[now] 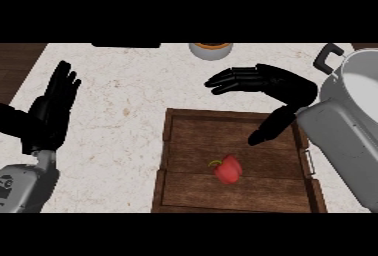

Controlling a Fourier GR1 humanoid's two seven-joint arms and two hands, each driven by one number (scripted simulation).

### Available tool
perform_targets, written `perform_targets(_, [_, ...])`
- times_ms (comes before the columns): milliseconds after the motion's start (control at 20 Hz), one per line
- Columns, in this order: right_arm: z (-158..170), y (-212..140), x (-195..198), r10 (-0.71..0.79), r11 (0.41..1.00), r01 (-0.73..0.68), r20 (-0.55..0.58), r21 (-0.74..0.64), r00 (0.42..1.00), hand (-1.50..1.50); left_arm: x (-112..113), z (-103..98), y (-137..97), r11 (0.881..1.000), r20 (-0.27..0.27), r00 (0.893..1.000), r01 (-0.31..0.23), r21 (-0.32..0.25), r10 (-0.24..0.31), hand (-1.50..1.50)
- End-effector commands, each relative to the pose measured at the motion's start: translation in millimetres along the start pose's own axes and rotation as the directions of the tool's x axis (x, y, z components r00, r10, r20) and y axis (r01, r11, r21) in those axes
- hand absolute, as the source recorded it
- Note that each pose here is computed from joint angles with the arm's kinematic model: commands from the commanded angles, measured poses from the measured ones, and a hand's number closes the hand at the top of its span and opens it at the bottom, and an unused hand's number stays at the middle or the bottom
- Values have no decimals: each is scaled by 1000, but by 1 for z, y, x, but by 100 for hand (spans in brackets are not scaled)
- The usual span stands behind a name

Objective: Pick the bell pepper from the tray and place it in the pot

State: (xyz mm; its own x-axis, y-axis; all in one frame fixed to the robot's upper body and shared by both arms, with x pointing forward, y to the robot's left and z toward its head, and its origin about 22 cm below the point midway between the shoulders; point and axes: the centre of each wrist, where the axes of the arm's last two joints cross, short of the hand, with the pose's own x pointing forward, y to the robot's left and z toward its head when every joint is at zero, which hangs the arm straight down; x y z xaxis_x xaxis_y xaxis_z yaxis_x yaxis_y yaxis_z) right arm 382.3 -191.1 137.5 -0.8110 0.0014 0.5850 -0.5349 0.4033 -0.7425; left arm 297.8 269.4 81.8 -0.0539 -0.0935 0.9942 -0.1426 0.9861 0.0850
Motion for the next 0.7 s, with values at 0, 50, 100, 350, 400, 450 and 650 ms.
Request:
perform_targets(0, [-19,-17,17,52,967,-41,-36,251,998,-150,3,0,13,1000,-23,1000,-3,23,4,0])
perform_targets(50, [-22,-5,19,79,946,-66,-29,319,996,-150,-10,4,11,1000,-38,999,-13,16,14,0])
perform_targets(100, [-25,-8,20,117,922,-83,-68,378,991,-150,-18,10,11,1000,-19,1000,-10,29,11,0])
perform_targets(350, [-52,32,47,308,776,-227,-38,589,951,-150,-11,16,0,1000,-12,1000,2,27,-2,0])
perform_targets(400, [-41,37,41,344,750,-242,-50,616,938,-150,1,14,9,1000,-17,1000,4,22,-4,0])
perform_targets(450, [-54,40,54,364,732,-256,-45,631,930,-150,-1,18,13,1000,-30,1000,-6,25,7,0])
perform_targets(650, [-45,71,62,425,655,-264,-56,708,903,-150,-12,20,17,999,-32,999,-1,40,2,0])
